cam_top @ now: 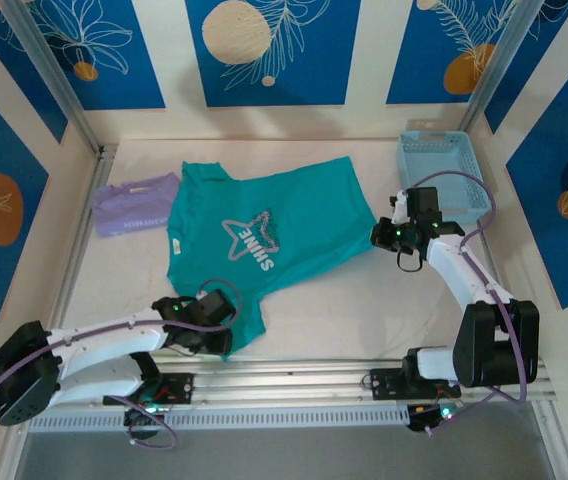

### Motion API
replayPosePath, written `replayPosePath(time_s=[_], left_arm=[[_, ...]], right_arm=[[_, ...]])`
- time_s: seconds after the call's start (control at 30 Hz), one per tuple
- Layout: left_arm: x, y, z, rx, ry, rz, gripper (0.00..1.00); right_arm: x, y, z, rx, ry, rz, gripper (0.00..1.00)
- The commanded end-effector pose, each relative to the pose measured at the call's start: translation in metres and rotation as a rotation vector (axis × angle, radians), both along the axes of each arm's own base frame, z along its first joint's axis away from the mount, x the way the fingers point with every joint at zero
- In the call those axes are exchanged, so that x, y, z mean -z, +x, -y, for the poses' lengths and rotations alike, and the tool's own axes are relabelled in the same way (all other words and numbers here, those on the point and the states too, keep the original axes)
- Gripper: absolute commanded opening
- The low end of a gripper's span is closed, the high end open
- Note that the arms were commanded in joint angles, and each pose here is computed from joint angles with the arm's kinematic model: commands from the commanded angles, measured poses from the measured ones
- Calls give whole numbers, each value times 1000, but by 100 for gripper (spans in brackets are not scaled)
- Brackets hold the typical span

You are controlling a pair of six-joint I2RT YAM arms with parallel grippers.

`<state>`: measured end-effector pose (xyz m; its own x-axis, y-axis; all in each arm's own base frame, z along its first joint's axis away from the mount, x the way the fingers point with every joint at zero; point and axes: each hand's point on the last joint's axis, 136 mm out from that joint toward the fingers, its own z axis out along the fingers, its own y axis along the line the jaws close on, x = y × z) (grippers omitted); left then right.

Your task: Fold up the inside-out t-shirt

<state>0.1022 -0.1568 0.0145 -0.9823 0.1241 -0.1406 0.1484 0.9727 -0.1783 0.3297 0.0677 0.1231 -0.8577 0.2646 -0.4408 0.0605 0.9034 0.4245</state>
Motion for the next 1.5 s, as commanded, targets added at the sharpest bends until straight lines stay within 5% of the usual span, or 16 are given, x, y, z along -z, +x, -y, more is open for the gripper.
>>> replayPosePath(time_s=[0.0, 0.17, 0.4, 0.47, 0.7, 1.03, 1.47], left_arm=[[7, -6, 7, 9, 2, -29, 45], [18, -10, 11, 32, 30, -41, 43], [-2, 8, -5, 39, 103, 80, 0], [-20, 21, -15, 21, 122, 152, 0], [-130, 73, -68, -138, 88, 504, 0], [-237, 119, -94, -203, 114, 825, 0], [-512, 65, -118, -132, -207, 1443, 0]], right_arm=[[-10, 2, -3, -21, -5, 27, 0], [-11, 2, -3, -22, -4, 30, 0], [-17, 2, -4, -24, 0, 49, 0], [-20, 2, -4, -21, 1, 60, 0], [-55, -2, -2, -8, 15, 163, 0], [-103, -4, -18, -62, 70, 257, 0], [-326, -113, 4, -41, -49, 812, 0]])
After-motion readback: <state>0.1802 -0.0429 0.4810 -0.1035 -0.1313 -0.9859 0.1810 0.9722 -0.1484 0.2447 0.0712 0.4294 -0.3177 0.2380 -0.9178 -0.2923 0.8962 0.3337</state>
